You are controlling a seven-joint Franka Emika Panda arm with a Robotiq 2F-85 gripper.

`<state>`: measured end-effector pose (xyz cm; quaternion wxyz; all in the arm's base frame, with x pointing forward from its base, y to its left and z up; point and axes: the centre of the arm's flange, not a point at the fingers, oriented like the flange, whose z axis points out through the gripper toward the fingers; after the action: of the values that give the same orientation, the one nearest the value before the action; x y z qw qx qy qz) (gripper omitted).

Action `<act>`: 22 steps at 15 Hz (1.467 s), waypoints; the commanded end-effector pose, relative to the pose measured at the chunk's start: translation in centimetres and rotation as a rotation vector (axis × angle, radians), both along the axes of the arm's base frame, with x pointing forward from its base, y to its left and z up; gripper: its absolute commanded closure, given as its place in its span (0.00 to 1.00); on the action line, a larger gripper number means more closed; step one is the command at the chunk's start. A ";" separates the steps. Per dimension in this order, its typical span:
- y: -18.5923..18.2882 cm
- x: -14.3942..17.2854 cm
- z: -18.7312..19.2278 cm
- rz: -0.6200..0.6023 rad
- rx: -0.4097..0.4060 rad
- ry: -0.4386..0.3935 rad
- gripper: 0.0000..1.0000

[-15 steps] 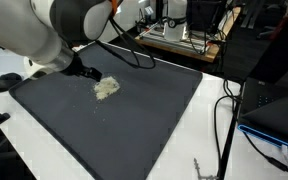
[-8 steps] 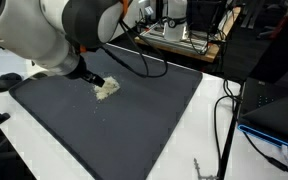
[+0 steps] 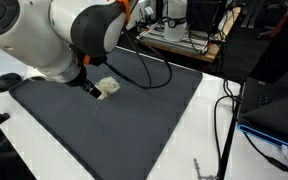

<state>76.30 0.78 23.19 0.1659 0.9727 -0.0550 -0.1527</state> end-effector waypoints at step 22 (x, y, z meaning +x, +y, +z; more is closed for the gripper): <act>1.4 -14.3 2.5 -0.043 -0.102 -0.230 0.00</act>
<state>69.29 3.72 24.65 0.2219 0.9645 -0.1236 -0.0725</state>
